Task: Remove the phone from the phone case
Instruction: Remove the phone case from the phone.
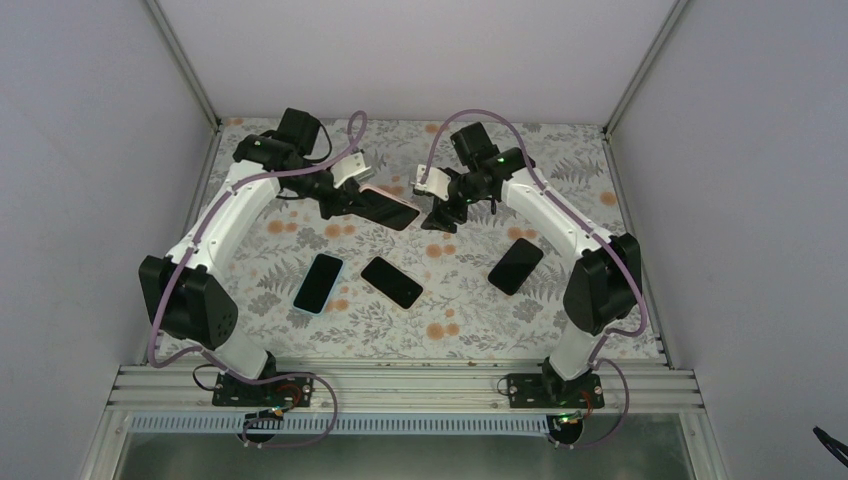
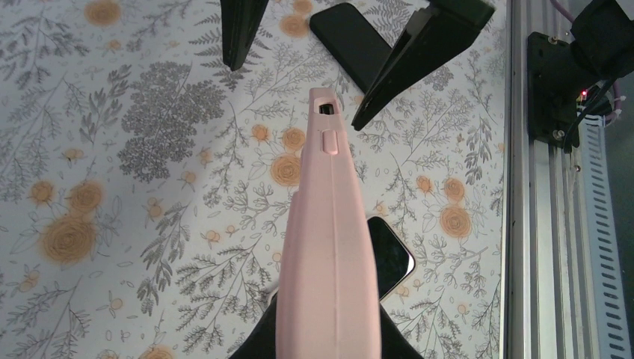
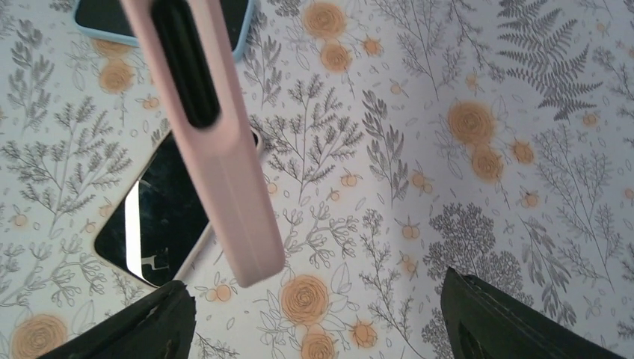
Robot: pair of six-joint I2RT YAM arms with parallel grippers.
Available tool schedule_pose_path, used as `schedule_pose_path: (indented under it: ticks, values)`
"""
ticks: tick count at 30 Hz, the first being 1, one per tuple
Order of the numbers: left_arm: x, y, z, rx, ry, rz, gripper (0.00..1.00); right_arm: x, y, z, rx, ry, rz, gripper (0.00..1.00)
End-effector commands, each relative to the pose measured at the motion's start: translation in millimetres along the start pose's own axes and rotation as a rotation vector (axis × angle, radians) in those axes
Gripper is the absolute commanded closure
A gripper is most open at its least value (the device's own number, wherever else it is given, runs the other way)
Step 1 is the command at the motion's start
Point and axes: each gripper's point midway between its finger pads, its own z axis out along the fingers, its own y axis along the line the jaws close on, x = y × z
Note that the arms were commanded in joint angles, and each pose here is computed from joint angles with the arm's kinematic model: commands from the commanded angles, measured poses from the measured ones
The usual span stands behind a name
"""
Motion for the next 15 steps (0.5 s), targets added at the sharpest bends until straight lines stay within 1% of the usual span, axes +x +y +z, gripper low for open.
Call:
schedule_pose_path:
  ticks: [1, 10, 15]
  values:
    - [-11, -6, 0, 0.010, -0.044, 0.042, 0.98, -13, 5, -3, -0.049, -0.050, 0.011, 0.16]
    - [-19, -27, -1, 0.036, -0.042, 0.088, 0.98, -8, -11, 7, -0.011, -0.017, 0.028, 0.22]
    - [-16, -37, 1, 0.058, -0.025, 0.102, 0.98, -2, -27, 7, 0.011, -0.026, 0.045, 0.25]
